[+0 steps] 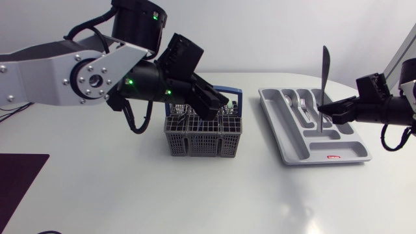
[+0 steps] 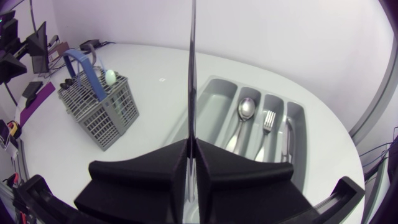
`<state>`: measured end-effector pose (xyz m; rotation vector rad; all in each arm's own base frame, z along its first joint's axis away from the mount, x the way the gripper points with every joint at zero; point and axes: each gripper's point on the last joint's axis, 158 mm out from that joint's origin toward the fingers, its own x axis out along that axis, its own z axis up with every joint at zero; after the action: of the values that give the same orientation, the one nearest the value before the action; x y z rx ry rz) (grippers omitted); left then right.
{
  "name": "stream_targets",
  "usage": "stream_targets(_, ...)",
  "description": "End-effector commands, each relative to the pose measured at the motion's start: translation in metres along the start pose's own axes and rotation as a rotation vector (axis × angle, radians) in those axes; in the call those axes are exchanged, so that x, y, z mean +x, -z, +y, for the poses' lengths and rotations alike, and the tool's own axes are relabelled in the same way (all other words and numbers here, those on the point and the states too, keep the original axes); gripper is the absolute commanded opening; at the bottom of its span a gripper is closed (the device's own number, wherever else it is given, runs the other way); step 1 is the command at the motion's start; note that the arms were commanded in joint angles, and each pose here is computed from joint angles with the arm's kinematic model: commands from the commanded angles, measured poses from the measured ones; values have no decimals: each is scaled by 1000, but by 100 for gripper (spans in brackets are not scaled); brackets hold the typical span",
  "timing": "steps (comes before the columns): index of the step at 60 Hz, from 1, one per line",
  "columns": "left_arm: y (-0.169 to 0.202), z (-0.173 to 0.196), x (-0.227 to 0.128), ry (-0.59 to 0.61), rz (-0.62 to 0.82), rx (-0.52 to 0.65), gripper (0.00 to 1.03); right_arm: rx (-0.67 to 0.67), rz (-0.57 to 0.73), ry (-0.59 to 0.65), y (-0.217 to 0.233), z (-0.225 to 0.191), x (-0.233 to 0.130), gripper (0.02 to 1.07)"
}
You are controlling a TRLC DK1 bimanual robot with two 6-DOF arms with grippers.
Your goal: Unload the cutlery basket into the drawer organizer.
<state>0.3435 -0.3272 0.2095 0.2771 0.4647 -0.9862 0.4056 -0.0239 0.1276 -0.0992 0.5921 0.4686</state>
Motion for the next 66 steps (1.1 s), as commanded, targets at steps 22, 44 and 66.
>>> stream_targets(22,37,30,18,-101,117,55,91,47,112,145,3,-109,14,8)
stream_targets(44,48,40,19,-126,142,70,91,122,251,240,34,-165,30,9)
stream_targets(66,53,38,19,-122,150,75,91,202,346,272,69,-181,58,9)
